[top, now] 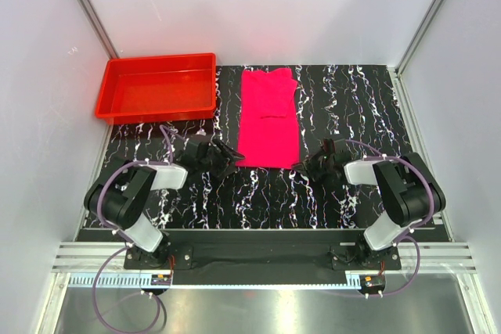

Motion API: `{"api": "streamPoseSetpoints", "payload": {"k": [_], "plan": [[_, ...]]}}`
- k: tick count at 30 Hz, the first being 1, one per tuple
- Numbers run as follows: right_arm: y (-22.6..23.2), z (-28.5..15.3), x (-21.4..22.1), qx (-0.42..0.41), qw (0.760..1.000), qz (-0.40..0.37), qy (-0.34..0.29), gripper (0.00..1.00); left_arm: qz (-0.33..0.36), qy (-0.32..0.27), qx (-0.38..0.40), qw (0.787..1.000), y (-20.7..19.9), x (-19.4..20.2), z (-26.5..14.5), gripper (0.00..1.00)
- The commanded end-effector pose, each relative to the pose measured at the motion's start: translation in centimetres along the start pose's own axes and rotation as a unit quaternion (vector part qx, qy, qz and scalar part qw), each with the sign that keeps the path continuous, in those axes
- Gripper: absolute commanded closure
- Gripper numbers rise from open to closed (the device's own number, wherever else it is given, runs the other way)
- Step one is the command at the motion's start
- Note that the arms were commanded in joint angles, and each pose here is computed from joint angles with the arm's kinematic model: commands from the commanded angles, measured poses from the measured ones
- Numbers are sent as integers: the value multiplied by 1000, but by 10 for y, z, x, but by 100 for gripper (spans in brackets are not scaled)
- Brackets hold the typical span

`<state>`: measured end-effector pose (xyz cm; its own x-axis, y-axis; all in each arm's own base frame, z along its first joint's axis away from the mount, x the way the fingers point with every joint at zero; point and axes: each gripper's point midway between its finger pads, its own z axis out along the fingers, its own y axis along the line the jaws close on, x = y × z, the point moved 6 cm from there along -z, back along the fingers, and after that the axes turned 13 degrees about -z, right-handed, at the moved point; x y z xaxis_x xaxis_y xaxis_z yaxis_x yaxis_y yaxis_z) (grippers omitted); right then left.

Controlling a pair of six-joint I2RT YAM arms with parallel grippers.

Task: Fold and stack the t-shirts
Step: Fold the tshirt

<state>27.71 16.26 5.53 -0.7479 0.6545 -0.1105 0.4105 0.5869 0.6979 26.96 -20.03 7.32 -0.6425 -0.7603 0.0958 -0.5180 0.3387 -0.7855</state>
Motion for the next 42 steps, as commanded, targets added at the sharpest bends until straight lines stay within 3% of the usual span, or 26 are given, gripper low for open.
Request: {"api": "streamPoseSetpoints", "payload": {"k": [1, 5, 10, 14, 17, 18, 22, 28, 32, 35, 41, 42], "plan": [[-13, -6, 3, 39, 999, -6, -3, 100, 6, -28, -12, 1000, 5, -7, 10, 38], [-10, -9, 2, 36, 999, -7, -4, 100, -1, -22, -58, 998, 15, -5, 13, 46], [-7, -5, 1, 31, 1000, -6, 2, 100, -8, -31, -59, 998, 16, -7, 16, 51], [-6, -3, 2, 25, 1000, -5, 6, 100, 7, -10, -55, 998, 14, -5, 24, 75], [-7, -6, 0, 29, 999, -14, 3, 86, 11, -2, -46, 999, 14, -3, 22, 91], [-9, -10, 0, 35, 999, -19, 0, 75, 14, 1, -41, 999, 11, -1, 19, 99], [-14, -15, 1, 48, 998, -33, -6, 54, 26, 14, -48, 998, 13, 4, 12, 100], [-24, -9, 1, 66, 997, -25, -9, 50, 31, 24, -47, 998, 20, 9, 3, 100], [-30, 3, 0, 78, 997, -12, -3, 52, 32, 29, -48, 998, 22, 11, 1, 100], [-37, 6, 0, 89, 996, 2, -8, 58, 38, 35, -46, 998, 20, 11, 0, 100], [-40, -4, 10, 77, 997, 4, 5, 98, 53, 42, -48, 997, 12, 11, 0, 100], [-38, -11, 12, 73, 997, -2, 5, 100, 65, 42, -49, 996, 12, 11, -1, 100]]}}
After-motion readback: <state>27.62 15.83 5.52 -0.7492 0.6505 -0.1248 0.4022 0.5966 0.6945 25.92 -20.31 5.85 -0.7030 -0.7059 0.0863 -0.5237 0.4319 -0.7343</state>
